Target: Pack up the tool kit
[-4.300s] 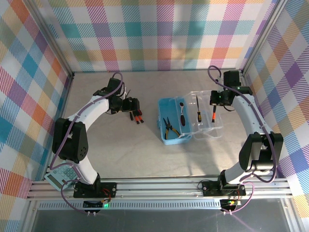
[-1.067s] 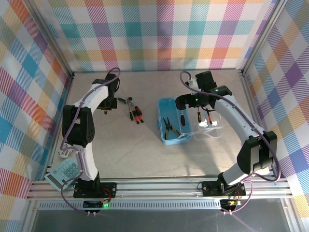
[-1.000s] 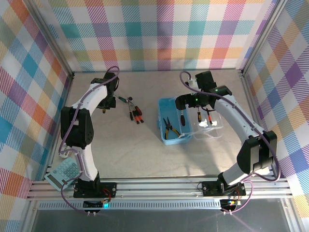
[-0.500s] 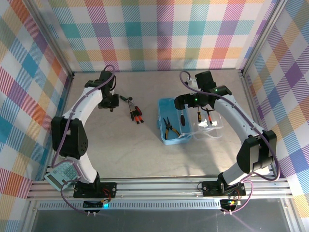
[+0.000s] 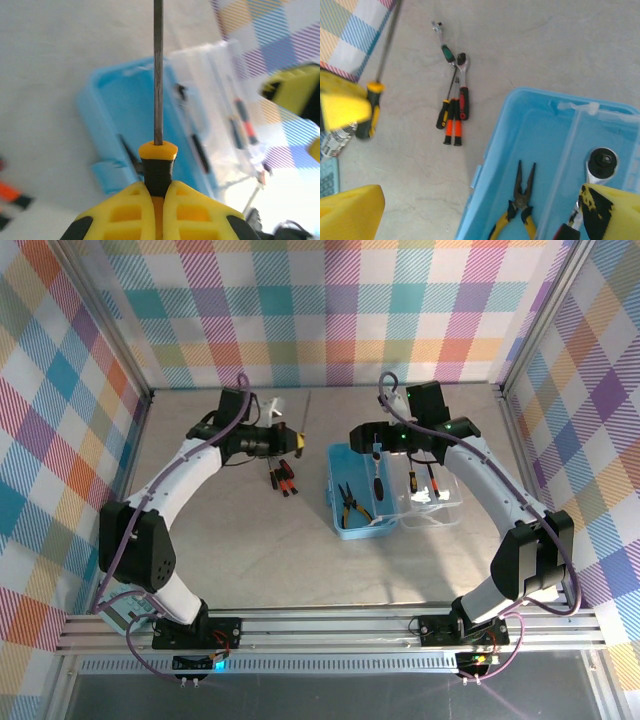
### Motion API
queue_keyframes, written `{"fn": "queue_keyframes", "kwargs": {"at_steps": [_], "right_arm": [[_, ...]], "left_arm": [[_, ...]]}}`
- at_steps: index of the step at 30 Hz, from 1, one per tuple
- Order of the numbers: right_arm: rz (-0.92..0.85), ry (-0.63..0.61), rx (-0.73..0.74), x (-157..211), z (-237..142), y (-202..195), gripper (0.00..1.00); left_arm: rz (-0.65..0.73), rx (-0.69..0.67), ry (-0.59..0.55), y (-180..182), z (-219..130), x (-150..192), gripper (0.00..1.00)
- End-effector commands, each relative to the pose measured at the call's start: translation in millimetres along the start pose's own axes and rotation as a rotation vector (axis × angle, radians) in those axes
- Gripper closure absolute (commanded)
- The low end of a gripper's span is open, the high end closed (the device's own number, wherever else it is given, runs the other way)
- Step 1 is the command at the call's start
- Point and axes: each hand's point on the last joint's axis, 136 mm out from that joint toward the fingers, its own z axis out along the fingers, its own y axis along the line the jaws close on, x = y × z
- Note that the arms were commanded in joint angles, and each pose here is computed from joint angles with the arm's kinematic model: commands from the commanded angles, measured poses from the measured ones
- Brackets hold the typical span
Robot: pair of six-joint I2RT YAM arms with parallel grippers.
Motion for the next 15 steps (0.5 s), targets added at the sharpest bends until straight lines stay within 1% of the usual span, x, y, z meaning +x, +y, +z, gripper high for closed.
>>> {"fn": "queue_keyframes", "kwargs": {"at_steps": [1,5,9,12,15], "right_arm": [[0.019,-0.052,-0.086,-17.0,-0.1,19.0,0.01],[0.055,-0.071,-0.113,-21.6,3.9,21.3,0.01],[0.092,-0.089,-0.120,-27.3,9.7,19.5,0.08],[0.106,-0.096,-0.156,-31.5,13.5,24.8,0.14],[0.104,-0.095,-0.174,-33.3,16.7,30.1,0.17]], "left_arm": [[0.056,0.188,-0.017,-47.4,6.5,-4.3,1.00],[0.077,0.276,-0.018,-71.8,13.7,-3.5,1.00],[0.097,0.307,0.000,-86.6,21.2,0.6,1.00],[0.098,0.315,0.023,-91.0,30.5,7.4,1.00],[0.093,0.313,0.043,-91.2,39.9,13.4,1.00]]}}
